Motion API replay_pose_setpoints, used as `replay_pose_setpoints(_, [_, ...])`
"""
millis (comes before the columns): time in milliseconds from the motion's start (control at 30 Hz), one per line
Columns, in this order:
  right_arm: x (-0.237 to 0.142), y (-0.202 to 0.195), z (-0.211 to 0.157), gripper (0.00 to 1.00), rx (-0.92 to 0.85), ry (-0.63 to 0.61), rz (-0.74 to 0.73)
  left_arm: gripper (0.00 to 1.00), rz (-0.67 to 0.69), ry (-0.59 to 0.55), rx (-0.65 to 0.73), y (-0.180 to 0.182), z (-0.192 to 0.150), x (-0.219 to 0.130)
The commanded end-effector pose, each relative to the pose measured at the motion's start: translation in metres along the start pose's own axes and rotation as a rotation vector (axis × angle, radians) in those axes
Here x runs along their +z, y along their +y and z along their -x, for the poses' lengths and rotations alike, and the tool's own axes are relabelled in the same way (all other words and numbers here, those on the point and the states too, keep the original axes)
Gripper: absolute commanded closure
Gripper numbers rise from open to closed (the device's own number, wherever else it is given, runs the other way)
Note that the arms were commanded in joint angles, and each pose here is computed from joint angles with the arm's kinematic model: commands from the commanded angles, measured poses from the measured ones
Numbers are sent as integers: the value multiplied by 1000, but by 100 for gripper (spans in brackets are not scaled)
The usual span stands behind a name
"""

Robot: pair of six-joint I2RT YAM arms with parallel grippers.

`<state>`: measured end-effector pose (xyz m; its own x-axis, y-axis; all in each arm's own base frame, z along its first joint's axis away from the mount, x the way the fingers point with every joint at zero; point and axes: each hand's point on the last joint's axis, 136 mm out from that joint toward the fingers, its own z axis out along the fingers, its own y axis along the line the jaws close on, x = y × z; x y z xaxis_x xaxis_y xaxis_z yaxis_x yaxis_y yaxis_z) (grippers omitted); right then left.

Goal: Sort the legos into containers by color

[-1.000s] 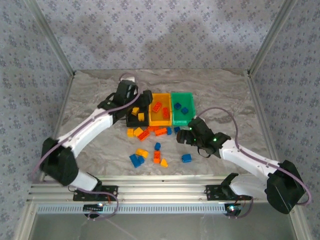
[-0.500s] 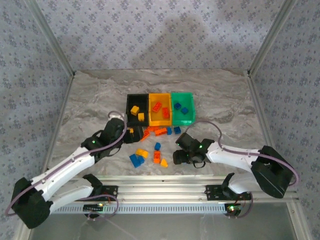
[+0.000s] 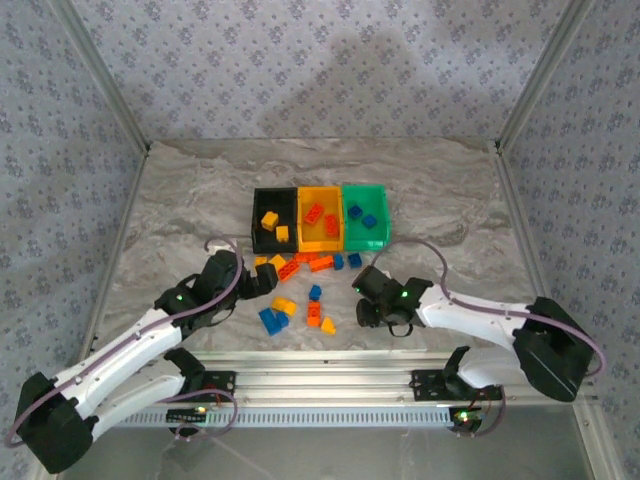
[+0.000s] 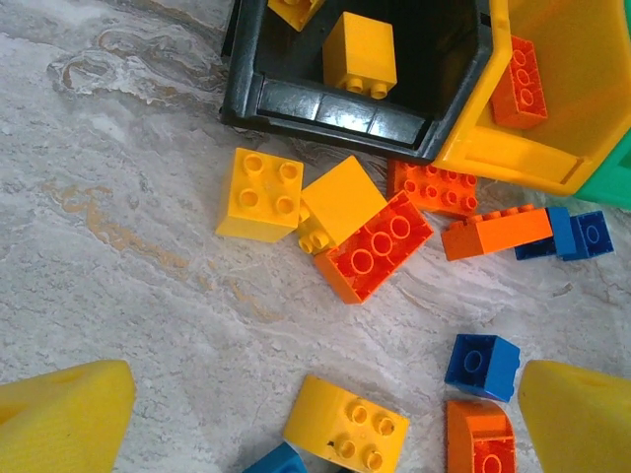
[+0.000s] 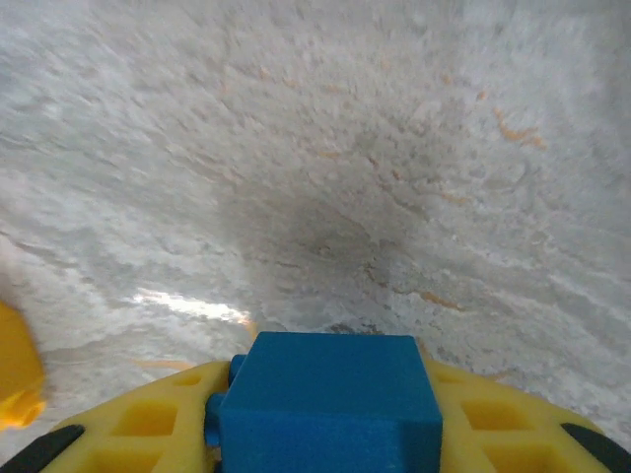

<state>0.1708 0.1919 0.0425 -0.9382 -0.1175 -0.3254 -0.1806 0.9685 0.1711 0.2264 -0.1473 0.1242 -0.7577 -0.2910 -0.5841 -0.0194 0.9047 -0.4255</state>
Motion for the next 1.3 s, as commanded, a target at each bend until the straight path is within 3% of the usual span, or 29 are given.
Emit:
replay_pose_setpoints(0, [-38, 4, 46, 67, -10, -135, 22, 0, 19, -22, -4, 4, 4, -4])
replay_pose_setpoints(267, [-81, 1, 169, 67, 98, -369, 61, 0, 33, -24, -5, 6, 4, -6])
replay_pose_setpoints(600, [-28, -27, 267, 65, 183, -384, -82, 0, 52, 10, 15, 10, -2, -6])
replay_pose_setpoints(733, [-7, -31, 282, 57, 192, -359, -115, 0, 62, 20, 29, 12, -4, -6])
replay_pose_setpoints(867, [-1, -30, 295, 33, 199, -365, -111, 0, 70, 34, 48, 14, -6, -4])
replay_pose_setpoints(967, [-16, -25, 301, 23, 187, -410, -93, 0, 72, 54, 70, 12, -7, -4])
replay_pose_setpoints(1067, [-36, -18, 296, 18, 178, -448, -64, 0, 69, 73, 96, 9, -8, -4])
replay_pose_setpoints(1267, [-67, 3, 251, 14, 140, -485, 10, 0, 31, 126, 130, -2, -14, -2])
